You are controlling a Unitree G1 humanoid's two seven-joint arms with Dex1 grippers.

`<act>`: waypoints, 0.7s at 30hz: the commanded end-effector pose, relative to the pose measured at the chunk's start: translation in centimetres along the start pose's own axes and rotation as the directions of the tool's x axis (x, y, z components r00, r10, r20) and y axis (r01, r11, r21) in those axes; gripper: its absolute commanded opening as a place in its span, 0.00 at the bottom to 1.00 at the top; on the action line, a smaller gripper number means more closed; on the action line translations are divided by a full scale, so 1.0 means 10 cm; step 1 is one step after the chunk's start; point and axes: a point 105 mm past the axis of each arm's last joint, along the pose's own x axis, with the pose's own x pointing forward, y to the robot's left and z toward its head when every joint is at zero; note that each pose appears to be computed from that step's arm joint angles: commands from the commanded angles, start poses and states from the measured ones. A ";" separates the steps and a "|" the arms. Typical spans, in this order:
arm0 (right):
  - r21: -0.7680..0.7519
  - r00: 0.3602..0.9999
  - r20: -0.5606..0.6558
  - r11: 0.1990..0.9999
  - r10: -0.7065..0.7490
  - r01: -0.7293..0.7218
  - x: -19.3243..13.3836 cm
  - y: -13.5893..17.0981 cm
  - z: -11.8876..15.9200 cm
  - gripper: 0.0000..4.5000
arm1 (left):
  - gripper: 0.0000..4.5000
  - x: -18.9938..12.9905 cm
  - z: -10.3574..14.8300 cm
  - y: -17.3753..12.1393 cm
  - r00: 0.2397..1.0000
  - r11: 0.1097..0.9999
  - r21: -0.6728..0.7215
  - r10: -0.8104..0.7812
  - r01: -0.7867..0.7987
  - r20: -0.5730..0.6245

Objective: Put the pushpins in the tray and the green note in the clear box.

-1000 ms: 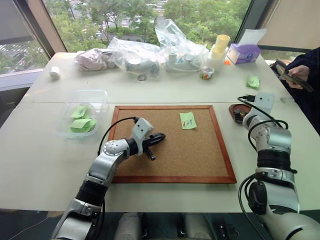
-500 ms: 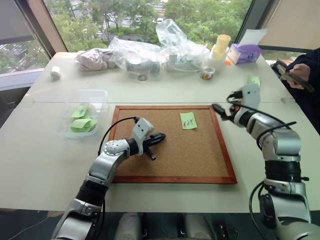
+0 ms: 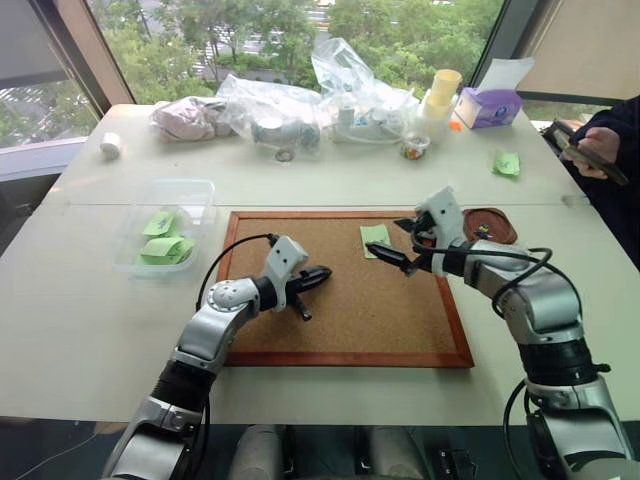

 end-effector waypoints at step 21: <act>-0.049 1.000 -0.009 0.999 0.008 -0.009 0.30 0.01 -0.10 0.54 | 0.00 -0.08 -0.28 0.01 0.994 0.999 -0.043 0.022 -0.027 -0.103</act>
